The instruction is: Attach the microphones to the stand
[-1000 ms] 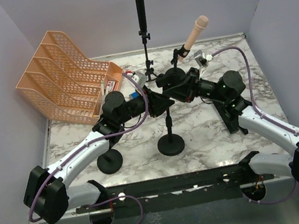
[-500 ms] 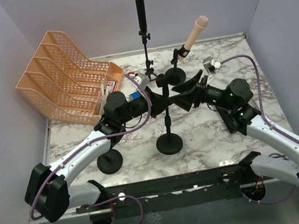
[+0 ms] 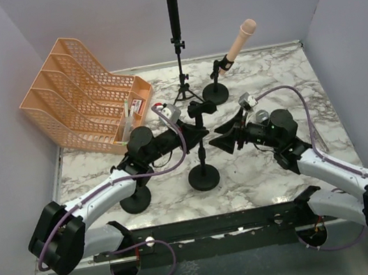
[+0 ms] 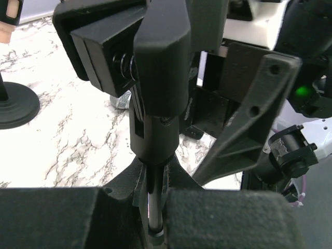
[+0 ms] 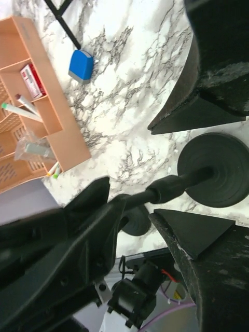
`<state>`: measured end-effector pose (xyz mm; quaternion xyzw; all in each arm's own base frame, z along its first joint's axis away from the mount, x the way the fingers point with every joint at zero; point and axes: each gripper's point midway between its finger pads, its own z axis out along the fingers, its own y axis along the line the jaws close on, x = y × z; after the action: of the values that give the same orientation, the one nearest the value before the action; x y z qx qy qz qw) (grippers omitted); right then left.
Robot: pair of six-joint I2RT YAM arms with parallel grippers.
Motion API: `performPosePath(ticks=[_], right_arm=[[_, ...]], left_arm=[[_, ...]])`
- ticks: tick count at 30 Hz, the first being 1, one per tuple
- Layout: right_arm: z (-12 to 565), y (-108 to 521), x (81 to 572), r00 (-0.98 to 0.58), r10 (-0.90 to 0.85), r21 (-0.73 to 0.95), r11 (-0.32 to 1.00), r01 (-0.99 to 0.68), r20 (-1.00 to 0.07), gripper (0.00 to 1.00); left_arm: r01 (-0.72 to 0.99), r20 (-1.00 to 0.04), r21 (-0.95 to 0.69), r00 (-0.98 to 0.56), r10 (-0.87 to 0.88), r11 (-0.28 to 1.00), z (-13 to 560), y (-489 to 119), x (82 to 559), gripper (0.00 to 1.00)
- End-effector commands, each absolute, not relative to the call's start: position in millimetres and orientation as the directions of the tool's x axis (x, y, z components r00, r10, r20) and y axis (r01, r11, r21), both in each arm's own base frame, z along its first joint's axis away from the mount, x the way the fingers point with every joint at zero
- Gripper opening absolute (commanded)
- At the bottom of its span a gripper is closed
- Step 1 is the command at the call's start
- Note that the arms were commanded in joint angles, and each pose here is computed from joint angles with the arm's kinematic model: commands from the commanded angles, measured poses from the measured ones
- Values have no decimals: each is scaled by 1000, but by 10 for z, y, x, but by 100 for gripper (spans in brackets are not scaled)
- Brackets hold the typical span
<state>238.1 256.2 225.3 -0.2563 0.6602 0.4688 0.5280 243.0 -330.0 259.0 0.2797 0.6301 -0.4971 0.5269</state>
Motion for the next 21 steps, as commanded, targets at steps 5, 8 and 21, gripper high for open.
performPosePath(ticks=[5, 8, 21], right_arm=[[2052, 2813, 2330, -269, 85, 282, 299, -912, -960, 57], [1981, 2895, 2235, -251, 73, 261, 231, -937, -965, 56], [1728, 3018, 2348, -238, 60, 245, 286, -926, -970, 52]], left_arm=[[919, -944, -231, -131, -304, 320, 2996, -3216, 2357, 0], [917, -941, -240, -140, -307, 318, 2979, -3214, 2352, 0], [916, -939, -258, -162, -302, 309, 2882, -3185, 2291, 0]])
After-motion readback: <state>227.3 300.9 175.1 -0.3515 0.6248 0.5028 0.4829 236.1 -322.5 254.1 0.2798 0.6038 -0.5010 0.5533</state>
